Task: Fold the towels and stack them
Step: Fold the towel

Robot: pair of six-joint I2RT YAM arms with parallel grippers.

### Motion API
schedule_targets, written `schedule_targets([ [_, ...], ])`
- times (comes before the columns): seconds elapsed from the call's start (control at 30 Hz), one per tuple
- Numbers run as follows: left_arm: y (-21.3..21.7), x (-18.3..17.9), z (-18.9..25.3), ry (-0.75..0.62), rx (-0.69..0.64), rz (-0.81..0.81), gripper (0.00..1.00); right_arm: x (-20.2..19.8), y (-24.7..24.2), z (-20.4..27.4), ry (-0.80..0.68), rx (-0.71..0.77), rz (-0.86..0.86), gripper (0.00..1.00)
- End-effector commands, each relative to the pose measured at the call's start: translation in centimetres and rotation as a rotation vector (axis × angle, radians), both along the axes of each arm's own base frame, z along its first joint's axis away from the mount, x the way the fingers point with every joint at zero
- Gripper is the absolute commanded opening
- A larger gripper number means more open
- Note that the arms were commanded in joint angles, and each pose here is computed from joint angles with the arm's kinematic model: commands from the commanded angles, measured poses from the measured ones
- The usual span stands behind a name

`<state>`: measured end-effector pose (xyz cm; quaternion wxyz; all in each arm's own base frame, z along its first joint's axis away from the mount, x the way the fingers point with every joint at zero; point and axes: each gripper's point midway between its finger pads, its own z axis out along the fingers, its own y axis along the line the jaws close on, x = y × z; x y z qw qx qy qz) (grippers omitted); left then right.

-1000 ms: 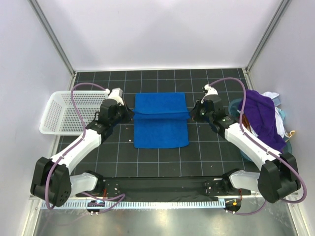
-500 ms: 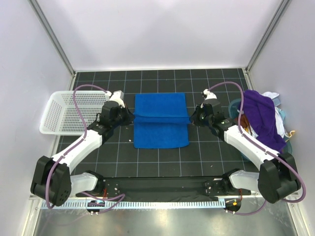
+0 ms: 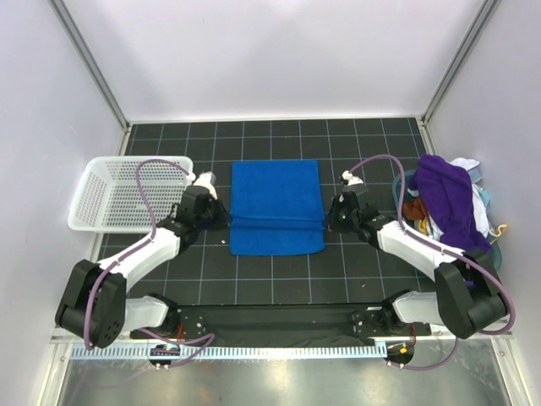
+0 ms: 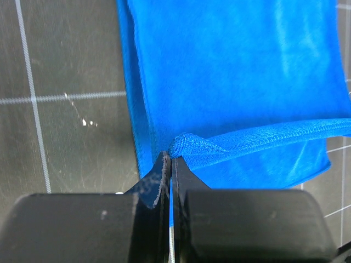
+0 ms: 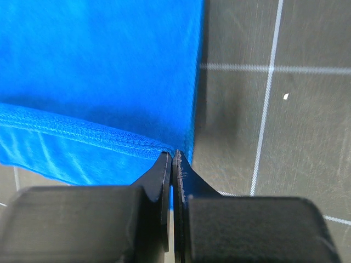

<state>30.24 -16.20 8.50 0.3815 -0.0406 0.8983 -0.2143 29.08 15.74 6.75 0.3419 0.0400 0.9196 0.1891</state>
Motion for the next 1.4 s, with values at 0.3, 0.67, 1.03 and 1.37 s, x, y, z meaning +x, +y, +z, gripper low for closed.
schedule_targets([
  [0.3,-0.4,-1.2,-3.0,0.078,0.011,-0.014,0.02,-0.2,1.3,-1.9,0.015,0.019,0.049,0.02],
  [0.67,-0.8,-1.8,-3.1,0.088,-0.003,-0.035,0.02,-0.3,1.5,-1.5,0.004,0.014,0.060,0.06],
  [1.03,-1.2,-0.2,2.4,-0.026,-0.048,-0.017,0.02,1.3,1.4,4.6,-0.109,0.014,0.050,0.05],
  [1.37,-1.0,-0.7,4.6,-0.066,-0.071,-0.012,0.03,0.8,1.1,6.5,-0.141,0.017,0.052,0.05],
])
